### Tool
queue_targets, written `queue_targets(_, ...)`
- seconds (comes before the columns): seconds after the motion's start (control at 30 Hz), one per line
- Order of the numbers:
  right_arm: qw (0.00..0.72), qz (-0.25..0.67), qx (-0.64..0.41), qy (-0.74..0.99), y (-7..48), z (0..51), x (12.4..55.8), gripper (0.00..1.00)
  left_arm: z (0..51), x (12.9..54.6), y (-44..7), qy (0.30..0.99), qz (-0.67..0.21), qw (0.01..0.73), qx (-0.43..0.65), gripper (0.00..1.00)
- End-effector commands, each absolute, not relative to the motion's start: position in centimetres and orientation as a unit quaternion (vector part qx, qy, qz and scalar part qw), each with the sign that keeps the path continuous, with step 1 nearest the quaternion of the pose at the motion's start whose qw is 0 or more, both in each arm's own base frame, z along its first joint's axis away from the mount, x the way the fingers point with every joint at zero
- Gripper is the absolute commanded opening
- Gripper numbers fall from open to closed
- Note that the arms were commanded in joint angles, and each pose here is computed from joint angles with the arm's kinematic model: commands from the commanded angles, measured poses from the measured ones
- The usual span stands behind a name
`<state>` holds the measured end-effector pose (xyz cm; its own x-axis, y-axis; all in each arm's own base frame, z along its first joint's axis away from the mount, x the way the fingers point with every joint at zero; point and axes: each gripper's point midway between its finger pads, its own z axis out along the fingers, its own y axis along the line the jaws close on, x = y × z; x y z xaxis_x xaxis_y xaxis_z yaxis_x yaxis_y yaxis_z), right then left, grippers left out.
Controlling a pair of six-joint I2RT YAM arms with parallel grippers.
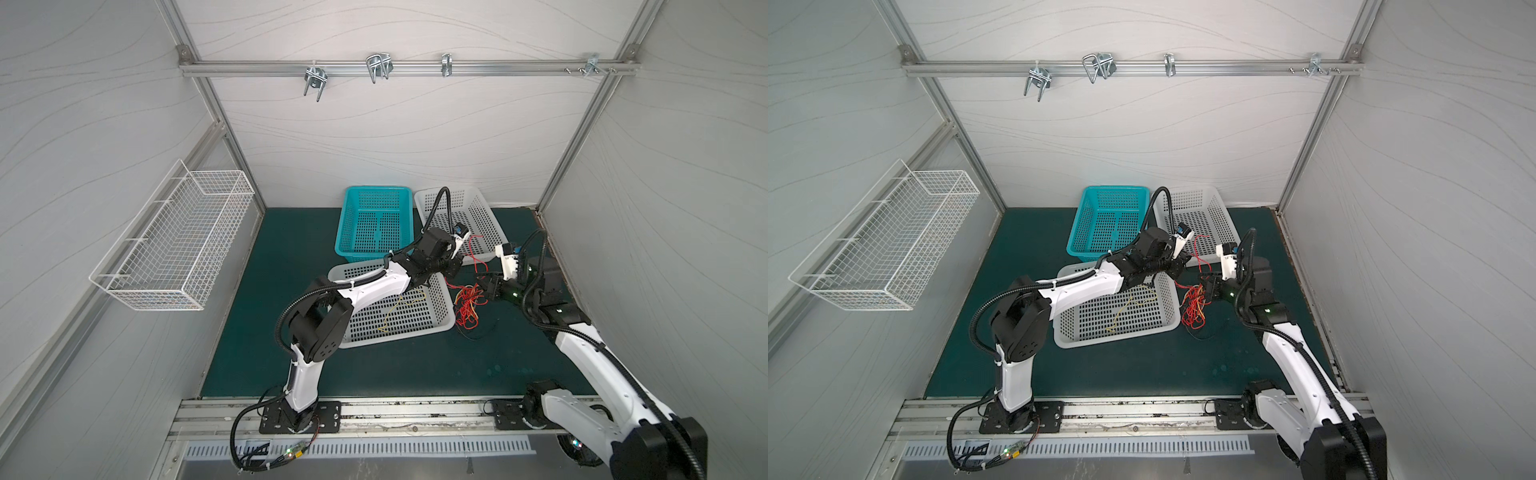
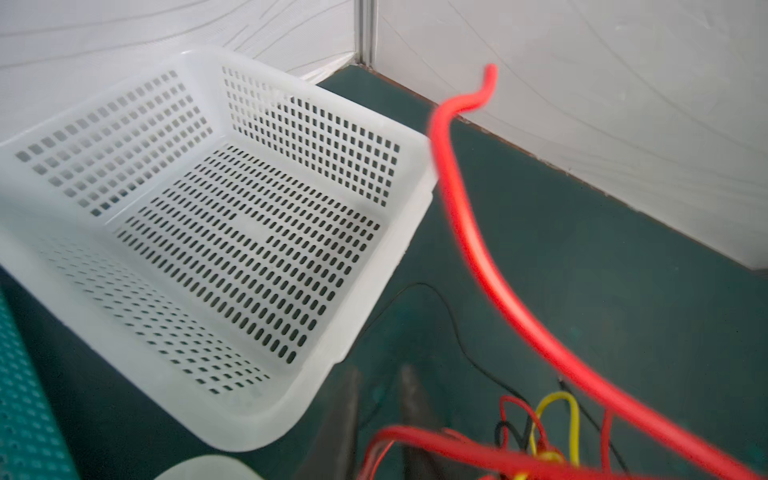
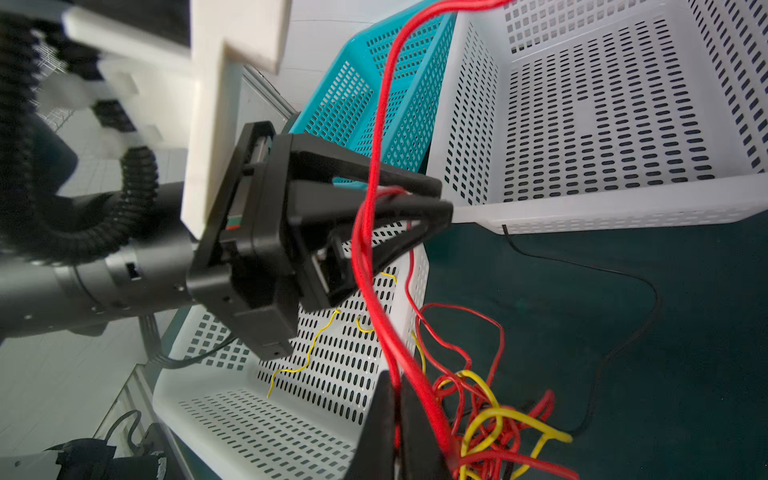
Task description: Untangle the cables
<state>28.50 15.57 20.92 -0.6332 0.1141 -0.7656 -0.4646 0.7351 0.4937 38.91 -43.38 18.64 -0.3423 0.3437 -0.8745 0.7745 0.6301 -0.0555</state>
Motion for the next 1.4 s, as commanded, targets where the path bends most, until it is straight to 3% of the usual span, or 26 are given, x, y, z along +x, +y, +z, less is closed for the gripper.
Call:
queue_targets(0.0, 0.436, 0.352, -0.111, 0.821, 15.7, 22.3, 28.5, 0.00, 21.1, 39.6, -44.7, 0.761, -0.262, 0.476, 0.354, 0.00)
queue_targets(0.27, 0.425, 0.264, -0.028, 0.865, 12.4, 19.0, 30.4, 0.00, 22.0, 39.3, -44.4, 0.772, -0.274, 0.467, 0.333, 0.00)
queue_targets(0.4, 0.408, 0.220, 0.011, 0.886, 10.7, 17.0, 31.1, 0.01, 22.7, 40.2, -43.1, 0.797, -0.238, 0.467, 0.300, 0.00)
queue_targets(0.7, 0.386, 0.149, 0.077, 0.907, 7.2, 14.0, 31.2, 0.01, 28.8, 39.5, -41.9, 0.786, -0.260, 0.495, 0.262, 0.00)
queue_targets(0.8, 0.381, 0.135, 0.092, 0.910, 6.4, 13.2, 31.0, 0.11, 30.6, 39.2, -41.2, 0.781, -0.266, 0.506, 0.251, 0.00)
queue_targets(0.87, 0.373, 0.140, 0.095, 0.912, 6.3, 12.9, 30.9, 0.26, 31.4, 38.9, -40.9, 0.779, -0.266, 0.510, 0.250, 0.00)
queue_targets(1.03, 0.375, 0.231, 0.012, 0.898, 9.9, 14.5, 30.5, 0.49, 30.9, 38.8, -40.6, 0.784, -0.248, 0.509, 0.254, 0.00)
queue_targets(1.37, 0.411, 0.251, -0.001, 0.877, 10.4, 17.9, 30.4, 0.58, 30.1, 37.0, -42.4, 0.777, -0.230, 0.504, 0.298, 0.00)
